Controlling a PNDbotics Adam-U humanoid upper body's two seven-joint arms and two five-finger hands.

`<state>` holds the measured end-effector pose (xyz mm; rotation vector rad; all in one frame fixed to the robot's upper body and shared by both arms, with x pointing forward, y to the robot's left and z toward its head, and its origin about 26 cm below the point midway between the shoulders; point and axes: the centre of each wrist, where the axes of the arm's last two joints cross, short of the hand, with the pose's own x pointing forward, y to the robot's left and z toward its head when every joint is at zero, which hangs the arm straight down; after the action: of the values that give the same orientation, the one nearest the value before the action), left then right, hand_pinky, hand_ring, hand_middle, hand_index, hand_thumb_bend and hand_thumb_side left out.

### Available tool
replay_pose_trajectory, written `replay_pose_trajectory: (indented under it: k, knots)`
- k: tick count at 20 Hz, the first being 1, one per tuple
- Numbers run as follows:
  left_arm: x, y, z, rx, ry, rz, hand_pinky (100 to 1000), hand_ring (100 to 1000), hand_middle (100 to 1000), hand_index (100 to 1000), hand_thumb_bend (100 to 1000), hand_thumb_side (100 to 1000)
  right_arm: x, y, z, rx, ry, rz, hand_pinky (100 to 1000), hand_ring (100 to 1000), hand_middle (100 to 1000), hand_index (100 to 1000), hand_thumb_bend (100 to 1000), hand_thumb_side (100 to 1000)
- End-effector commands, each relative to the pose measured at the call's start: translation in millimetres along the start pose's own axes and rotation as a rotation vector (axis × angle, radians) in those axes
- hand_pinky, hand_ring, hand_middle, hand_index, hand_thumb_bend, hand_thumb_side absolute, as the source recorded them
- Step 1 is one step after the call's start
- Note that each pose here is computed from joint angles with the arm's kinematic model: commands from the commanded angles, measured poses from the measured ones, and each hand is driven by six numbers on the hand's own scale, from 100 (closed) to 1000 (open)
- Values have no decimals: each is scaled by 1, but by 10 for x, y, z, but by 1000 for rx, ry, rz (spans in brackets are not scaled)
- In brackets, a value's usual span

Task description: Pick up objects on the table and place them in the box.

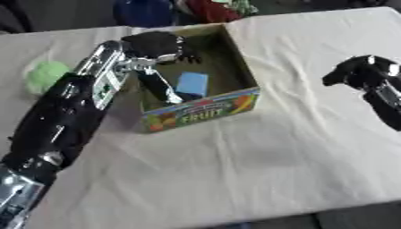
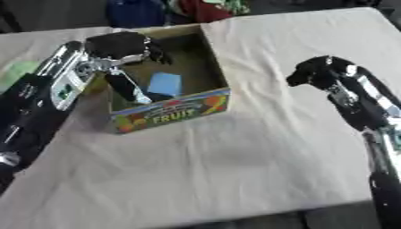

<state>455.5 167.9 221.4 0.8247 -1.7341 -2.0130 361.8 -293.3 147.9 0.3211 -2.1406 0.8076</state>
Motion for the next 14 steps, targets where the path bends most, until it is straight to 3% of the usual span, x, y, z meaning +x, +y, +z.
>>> replay_pose_trajectory:
  k: [1, 4, 8, 11, 14]
  knots:
    - [-50, 267, 110, 56, 16, -56, 781, 719, 713, 855, 856, 588, 63, -68, -30, 2, -14, 23, 731, 712, 620, 745, 100, 654]
    - [-61, 373, 180, 84, 21, -70, 787, 728, 724, 858, 883, 593, 64, -77, -22, 0, -12, 25, 731, 712, 620, 745, 100, 654]
    - [-87, 533, 316, 128, 37, -86, 778, 715, 705, 850, 851, 555, 65, -91, -11, -6, -9, 29, 731, 712, 620, 745, 100, 653]
    - [-187, 667, 533, 161, 91, -110, 778, 716, 705, 850, 848, 550, 68, -113, 15, -13, -3, 37, 731, 712, 620, 745, 100, 653]
    - [-366, 681, 829, 150, 179, -114, 774, 711, 698, 847, 798, 505, 72, -140, 43, -22, 5, 45, 731, 712, 620, 745, 100, 653]
